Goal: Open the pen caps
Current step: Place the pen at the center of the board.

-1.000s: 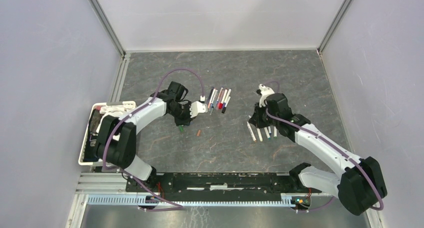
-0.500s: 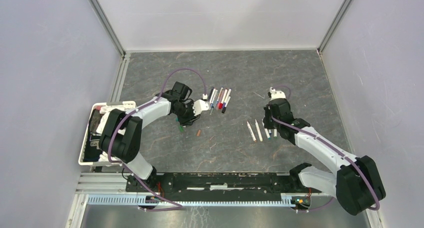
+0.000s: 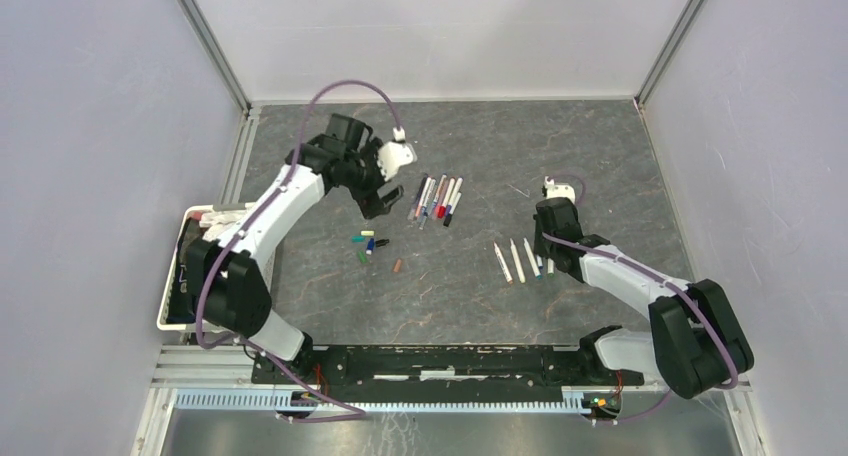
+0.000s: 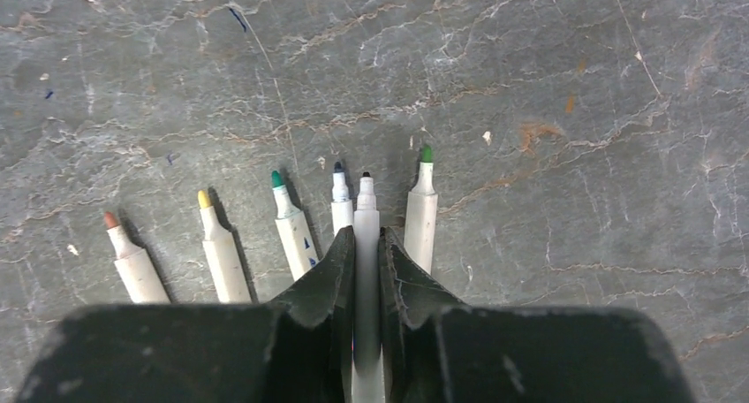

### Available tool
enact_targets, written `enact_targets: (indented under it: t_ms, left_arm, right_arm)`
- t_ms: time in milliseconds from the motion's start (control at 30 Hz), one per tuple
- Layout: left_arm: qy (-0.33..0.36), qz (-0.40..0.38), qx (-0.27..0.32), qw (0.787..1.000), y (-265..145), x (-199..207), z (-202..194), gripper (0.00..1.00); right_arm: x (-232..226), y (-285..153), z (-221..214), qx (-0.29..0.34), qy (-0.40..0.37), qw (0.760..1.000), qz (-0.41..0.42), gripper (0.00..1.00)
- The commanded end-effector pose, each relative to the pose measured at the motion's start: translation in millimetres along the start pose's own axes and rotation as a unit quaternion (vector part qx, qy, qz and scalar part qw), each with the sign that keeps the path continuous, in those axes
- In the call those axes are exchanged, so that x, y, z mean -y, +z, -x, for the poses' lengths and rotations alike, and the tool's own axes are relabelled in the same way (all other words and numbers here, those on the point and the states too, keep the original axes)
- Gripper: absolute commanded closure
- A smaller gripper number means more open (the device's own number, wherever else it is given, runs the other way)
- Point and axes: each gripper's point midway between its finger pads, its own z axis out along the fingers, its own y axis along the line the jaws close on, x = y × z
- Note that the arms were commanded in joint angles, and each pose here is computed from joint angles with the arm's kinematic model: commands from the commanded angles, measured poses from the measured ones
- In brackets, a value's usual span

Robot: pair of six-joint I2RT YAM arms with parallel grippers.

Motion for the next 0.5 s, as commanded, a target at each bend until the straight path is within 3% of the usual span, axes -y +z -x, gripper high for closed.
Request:
enact_targets:
  t_ms: [0, 100, 333, 467]
  left_arm:
    - [-0.049, 0.065, 0.039, 0.996, -61, -26, 28, 0.0]
    - [-0.057, 0.127, 0.063, 0.988, -90, -49, 34, 0.0]
    - [-0.107, 0.281, 0.11, 0.947, -138, -97, 29, 0.0]
    - [-0.118, 0.292, 0.104, 0.943, -139, -100, 23, 0.0]
  right_arm:
    - [8, 7, 2, 0.014, 0.001, 1.0, -0.016, 0.84]
    - [10, 9, -4, 0.01, 0.003, 1.0, -0.014, 0.8]
    - [10, 8, -10, 0.008, 0.004, 1.0, -0.005, 0.73]
    - [7, 2, 4, 0.022, 0.009, 1.0, 0.003, 0.71]
